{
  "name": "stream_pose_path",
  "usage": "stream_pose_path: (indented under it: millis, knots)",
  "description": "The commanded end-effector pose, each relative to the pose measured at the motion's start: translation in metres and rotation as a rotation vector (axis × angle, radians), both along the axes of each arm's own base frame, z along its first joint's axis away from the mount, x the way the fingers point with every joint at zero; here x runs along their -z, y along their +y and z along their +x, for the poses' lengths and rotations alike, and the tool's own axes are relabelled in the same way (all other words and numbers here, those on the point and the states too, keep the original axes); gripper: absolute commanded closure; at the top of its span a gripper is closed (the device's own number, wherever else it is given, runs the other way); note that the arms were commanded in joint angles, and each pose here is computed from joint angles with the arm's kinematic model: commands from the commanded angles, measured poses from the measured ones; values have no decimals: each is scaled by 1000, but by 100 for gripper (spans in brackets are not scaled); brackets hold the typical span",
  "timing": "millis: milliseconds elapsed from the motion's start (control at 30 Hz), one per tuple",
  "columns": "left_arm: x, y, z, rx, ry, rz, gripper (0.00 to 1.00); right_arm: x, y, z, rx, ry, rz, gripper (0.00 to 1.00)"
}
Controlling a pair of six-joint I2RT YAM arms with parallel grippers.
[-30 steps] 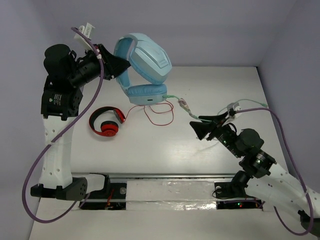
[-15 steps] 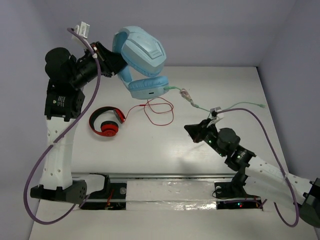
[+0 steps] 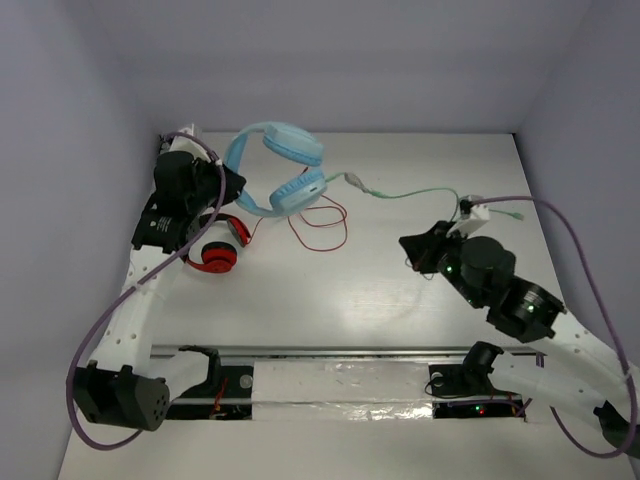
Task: Wrap the headphones
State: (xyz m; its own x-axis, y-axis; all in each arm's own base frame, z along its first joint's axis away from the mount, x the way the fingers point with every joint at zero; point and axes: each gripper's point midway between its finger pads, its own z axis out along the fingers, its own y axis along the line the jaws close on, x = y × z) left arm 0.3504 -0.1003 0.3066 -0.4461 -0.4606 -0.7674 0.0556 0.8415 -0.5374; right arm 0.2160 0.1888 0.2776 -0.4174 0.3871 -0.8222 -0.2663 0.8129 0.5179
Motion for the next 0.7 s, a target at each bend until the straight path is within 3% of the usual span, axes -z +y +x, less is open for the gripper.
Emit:
stream_pose_path:
  millis: [0, 133, 367, 500, 667]
  knots:
    - [-17, -13, -19, 64, -112, 85, 100, -63, -37, 6, 135, -111, -51, 100]
    - [31, -52, -41, 225, -17, 143, 100, -124, -35, 18, 135, -219, -114, 100]
    - [69, -97, -72, 424, 67, 219, 100, -195, -2, 36, 31, -358, -218, 100]
    - [96, -121, -90, 547, 117, 268, 100, -204, 19, 48, -24, -374, -296, 100]
    - [114, -147, -110, 669, 139, 305, 100, -178, 54, 77, -58, -332, -388, 100]
